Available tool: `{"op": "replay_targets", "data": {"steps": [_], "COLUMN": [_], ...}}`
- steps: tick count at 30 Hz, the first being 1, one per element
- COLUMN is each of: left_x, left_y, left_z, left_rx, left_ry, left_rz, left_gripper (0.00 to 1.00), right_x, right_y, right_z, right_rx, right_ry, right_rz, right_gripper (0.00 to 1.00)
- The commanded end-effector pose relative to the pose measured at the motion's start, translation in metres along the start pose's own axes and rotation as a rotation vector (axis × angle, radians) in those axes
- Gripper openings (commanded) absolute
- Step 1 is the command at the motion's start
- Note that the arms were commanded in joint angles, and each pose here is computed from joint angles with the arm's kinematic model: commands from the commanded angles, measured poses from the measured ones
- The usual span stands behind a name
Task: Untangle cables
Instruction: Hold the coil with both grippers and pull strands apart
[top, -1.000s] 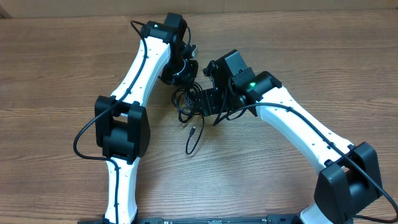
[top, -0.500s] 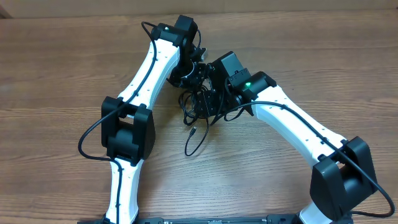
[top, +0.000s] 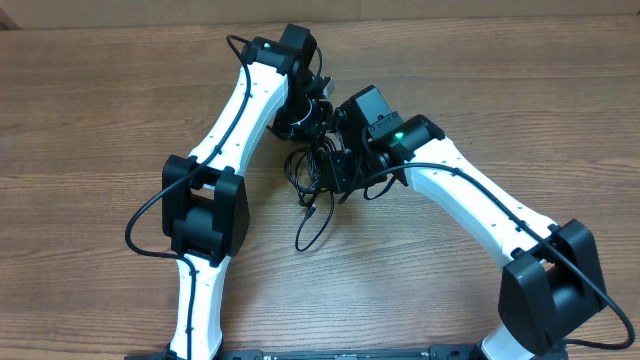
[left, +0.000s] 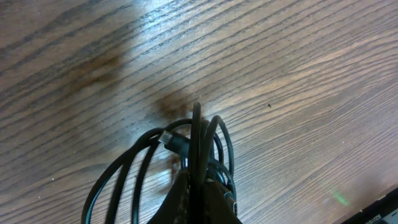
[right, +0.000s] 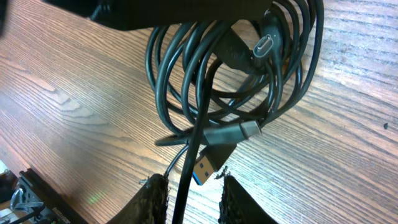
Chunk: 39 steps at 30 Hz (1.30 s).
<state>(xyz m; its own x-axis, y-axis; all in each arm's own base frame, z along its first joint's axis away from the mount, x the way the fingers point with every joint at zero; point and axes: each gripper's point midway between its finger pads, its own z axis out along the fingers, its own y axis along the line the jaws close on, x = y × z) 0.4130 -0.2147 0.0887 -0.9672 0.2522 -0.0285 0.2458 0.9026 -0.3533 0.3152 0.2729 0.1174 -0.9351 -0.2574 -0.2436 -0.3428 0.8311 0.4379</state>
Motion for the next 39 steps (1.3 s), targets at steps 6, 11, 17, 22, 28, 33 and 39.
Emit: {"op": "replay_targets", "data": {"steps": [6,11,17,22,28,33,39], "left_x": [0.002,0.003,0.003,0.006,0.008,0.010,0.014], "left_y": [-0.002,-0.004,-0.004,-0.004,-0.016,-0.024,-0.025], "left_z": [0.003,0.003,0.003,0.003,0.002,0.001,0.000], "left_rx": [0.028,0.037,0.038,0.040,0.106,0.156,0.164], "left_ry": [0.014,0.019,0.022,0.031,0.044,0.049,0.066], "left_rz": [-0.018,-0.020,-0.021,-0.025,-0.027,-0.013,-0.014], "left_gripper": [0.04,0.04,0.04,0.04,0.04,0.04,0.04], "right_x": [-0.001,0.001,0.000,0.000,0.000,0.001,0.001], "right_y": [0.005,0.007,0.013,0.013,0.013,0.011,0.011], "right_z": [-0.001,0.002,0.004,0.004,0.004,0.005,0.005], "right_rx": [-0.006,-0.007,-0.015,-0.015,-0.015,-0.010,-0.010], "right_ry": [-0.001,0.006,-0.005,-0.004,-0.003,0.000,0.000], "right_rz": [-0.007,-0.012,-0.030,-0.030,-0.029,-0.028,-0.028], "right_gripper": [0.28,0.22,0.20,0.20,0.20,0.20,0.20]}}
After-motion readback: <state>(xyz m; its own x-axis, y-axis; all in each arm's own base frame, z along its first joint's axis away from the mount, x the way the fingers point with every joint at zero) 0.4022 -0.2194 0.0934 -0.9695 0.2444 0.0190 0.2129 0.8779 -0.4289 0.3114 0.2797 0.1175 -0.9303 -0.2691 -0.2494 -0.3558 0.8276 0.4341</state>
